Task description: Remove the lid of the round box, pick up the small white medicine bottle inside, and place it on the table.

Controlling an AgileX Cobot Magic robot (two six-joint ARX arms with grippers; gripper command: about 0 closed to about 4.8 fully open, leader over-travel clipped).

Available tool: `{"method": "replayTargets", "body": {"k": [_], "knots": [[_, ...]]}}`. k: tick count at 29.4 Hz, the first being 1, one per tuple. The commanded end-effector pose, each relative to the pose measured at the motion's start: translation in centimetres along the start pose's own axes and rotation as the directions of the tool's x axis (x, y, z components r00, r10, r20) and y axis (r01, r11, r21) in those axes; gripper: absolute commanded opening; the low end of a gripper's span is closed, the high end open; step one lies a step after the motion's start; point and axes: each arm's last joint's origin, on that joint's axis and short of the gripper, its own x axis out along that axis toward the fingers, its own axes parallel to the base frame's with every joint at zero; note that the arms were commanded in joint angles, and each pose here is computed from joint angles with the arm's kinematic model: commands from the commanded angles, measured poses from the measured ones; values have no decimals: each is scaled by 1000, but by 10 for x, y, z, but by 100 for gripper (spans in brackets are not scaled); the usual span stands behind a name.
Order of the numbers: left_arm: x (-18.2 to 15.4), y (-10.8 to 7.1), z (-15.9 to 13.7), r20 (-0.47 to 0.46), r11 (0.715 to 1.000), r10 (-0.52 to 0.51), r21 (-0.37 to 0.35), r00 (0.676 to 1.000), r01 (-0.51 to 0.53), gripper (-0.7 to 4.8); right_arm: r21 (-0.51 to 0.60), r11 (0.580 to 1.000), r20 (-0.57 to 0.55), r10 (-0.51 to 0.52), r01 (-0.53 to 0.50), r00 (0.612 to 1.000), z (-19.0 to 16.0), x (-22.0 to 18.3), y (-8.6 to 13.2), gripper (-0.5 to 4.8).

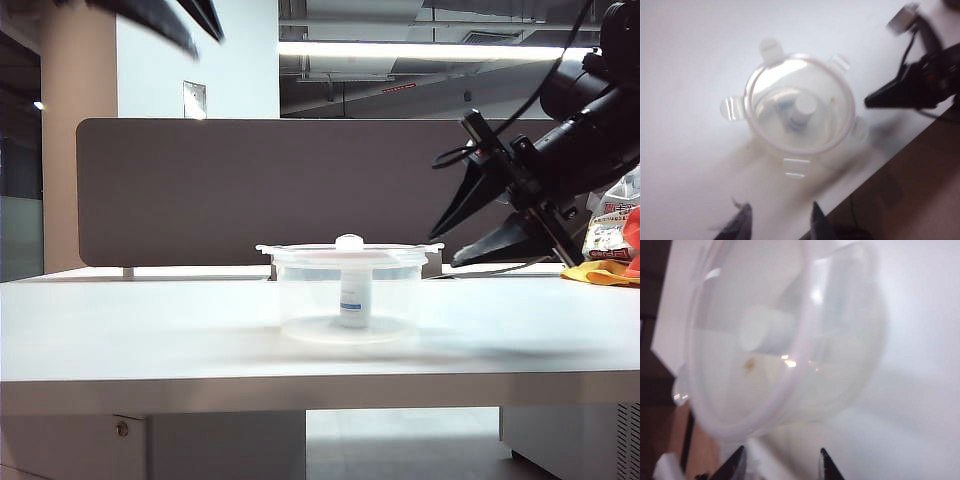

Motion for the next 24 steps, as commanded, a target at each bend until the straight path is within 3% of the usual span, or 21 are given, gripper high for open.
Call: {"method": "replayTargets", "body": {"k": [1,5,10,14,18,21,24], "knots": [[10,2,2,-12,1000,0,-7,1000,0,161,-32,999,56,-16,18,998,7,-3,0,213],[18,4,7,23,1000,-1,-7,1000,1,168,-29,1000,118,2,2,993,15,-6,0,213],[25,16,16,94,996,-26,-87,995,34,288,-45,999,171,25,-18,985,21,-7,3,235],[40,38,19,103,980,-75,-177,992,92,287,-57,998,198,37,-26,979,25,-7,4,234],[62,66,17,75,939,-172,-289,982,186,287,-61,998,216,45,-32,975,27,-8,5,234],[80,80,14,63,912,-223,-338,973,231,287,-47,999,239,15,-4,971,28,-8,4,234],[96,88,11,49,905,-226,-358,973,228,287,-38,999,237,7,2,971,28,-6,3,234]]}}
